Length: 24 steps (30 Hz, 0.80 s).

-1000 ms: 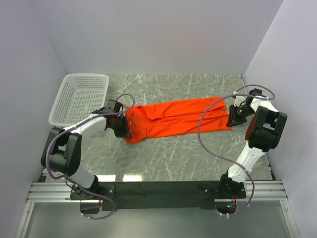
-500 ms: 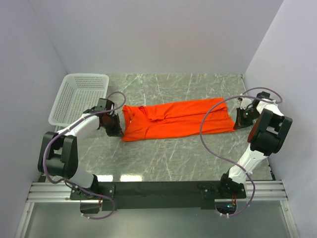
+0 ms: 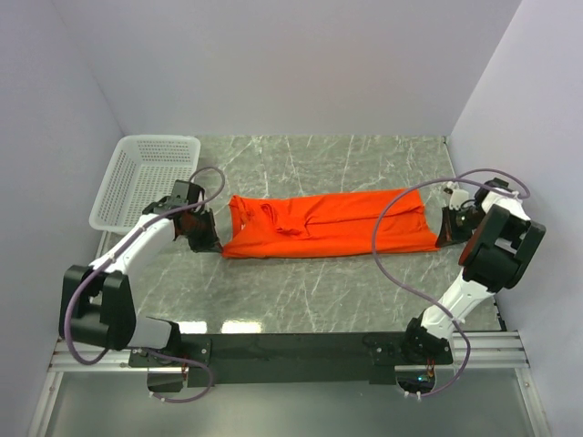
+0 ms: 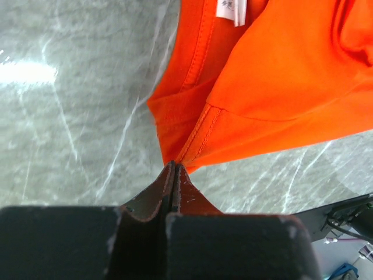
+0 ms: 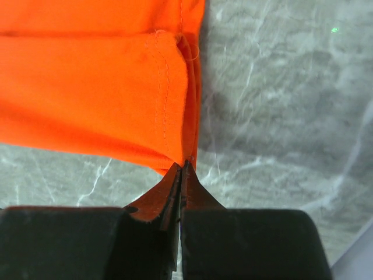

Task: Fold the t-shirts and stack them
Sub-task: Fold the tshirt

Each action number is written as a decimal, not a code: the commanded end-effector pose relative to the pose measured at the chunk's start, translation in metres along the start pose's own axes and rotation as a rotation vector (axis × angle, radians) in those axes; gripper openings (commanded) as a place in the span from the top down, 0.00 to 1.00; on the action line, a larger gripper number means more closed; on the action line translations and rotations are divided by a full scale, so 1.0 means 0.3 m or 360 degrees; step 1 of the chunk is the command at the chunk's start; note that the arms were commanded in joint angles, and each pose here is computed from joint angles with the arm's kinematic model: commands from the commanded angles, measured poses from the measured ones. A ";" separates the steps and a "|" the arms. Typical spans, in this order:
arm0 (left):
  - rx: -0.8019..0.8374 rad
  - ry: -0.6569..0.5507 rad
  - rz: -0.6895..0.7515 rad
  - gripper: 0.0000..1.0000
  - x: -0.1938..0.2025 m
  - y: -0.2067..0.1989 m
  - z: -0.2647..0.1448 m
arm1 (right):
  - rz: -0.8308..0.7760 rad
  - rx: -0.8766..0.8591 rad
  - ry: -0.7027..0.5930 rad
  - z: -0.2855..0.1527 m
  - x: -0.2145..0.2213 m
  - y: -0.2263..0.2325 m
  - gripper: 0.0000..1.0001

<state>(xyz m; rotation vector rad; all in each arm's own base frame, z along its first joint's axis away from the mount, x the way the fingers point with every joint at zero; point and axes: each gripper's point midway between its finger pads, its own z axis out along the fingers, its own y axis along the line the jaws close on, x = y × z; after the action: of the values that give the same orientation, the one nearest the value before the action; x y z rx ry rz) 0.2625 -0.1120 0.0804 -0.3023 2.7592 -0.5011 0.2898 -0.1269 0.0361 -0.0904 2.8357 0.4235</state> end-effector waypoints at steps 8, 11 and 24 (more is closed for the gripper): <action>-0.0167 -0.0085 0.0016 0.99 -0.042 0.037 -0.114 | -0.0073 0.0035 -0.0123 -0.093 -0.014 -0.026 1.00; -0.0141 0.0116 -0.0024 0.99 0.047 0.054 -0.037 | -0.0053 0.0017 -0.0061 -0.054 0.032 -0.026 1.00; -0.0186 0.0323 -0.0156 0.99 0.201 0.118 0.033 | -0.0080 0.0129 0.0081 -0.013 0.140 -0.054 1.00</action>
<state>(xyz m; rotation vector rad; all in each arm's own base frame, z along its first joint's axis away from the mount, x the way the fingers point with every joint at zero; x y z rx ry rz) 0.2090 -0.1027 0.0451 -0.4117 2.9816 -0.4378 0.2459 -0.1236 0.0197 -0.1195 2.9068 0.4428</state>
